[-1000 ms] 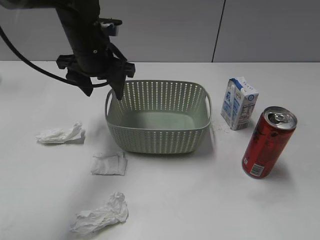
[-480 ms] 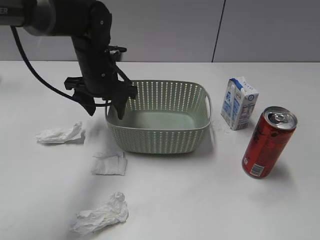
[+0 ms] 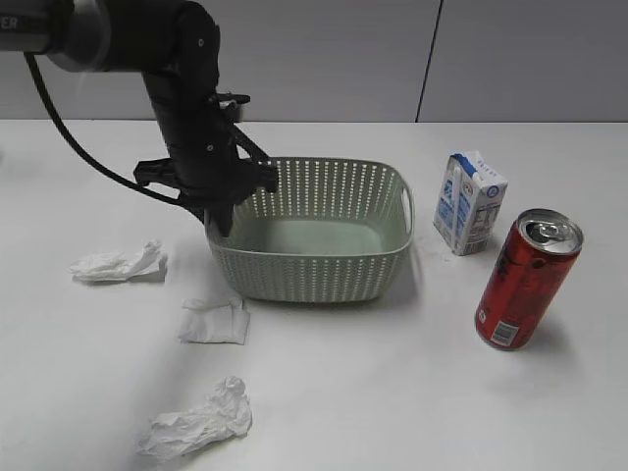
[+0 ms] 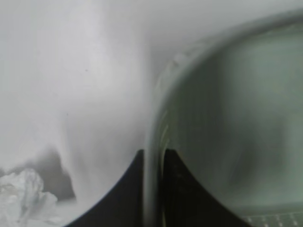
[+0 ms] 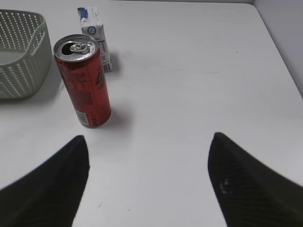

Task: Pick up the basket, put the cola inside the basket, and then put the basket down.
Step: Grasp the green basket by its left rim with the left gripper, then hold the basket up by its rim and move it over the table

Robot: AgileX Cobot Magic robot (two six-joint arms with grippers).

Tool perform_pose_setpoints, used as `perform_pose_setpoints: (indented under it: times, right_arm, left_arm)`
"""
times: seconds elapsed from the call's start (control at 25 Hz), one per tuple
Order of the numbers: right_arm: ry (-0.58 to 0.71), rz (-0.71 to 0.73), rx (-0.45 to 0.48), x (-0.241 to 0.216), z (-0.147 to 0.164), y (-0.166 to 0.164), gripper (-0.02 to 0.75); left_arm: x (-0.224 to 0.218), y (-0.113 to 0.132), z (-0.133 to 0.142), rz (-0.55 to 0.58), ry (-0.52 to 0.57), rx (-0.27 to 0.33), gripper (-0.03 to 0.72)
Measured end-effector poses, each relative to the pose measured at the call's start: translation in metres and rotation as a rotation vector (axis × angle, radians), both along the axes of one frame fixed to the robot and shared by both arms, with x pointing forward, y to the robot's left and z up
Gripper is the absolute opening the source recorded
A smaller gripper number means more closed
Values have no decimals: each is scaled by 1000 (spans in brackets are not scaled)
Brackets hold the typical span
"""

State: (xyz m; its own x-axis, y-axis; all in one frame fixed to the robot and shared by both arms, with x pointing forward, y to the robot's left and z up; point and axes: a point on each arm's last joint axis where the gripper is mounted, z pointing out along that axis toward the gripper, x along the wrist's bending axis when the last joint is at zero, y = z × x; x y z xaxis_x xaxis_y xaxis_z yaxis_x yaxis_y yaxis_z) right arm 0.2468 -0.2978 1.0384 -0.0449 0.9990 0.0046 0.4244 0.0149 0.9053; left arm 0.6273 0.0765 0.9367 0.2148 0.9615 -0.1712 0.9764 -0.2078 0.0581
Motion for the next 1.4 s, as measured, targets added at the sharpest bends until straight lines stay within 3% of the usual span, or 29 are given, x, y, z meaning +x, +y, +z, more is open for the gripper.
perform_pose_setpoints:
  times: [0.12, 0.32, 0.64, 0.84, 1.0, 1.2, 1.4]
  right_arm:
    - [0, 0, 0, 0, 0, 0, 591]
    - [0, 0, 0, 0, 0, 0, 591]
    - [0, 0, 0, 0, 0, 0, 591]
    - [-1, 0, 0, 0, 0, 0, 591]
    - [-11, 0, 1, 0, 2, 0, 591]
    - [-118, 31, 63, -3, 31, 4, 591]
    - [72, 51, 98, 27, 55, 9, 591]
  left_arm:
    - [-1, -2, 0, 22, 28, -32, 10]
    - [-7, 0, 11, 27, 63, -25, 2]
    - [-26, 6, 83, 37, -8, -115, 2]
    - [-40, 13, 107, 90, -21, -140, 2]
    - [-67, 25, 111, 135, 12, -114, 2]
    - [-97, 39, 100, 181, 8, -75, 2]
    - [-103, 43, 83, 181, 4, -67, 2]
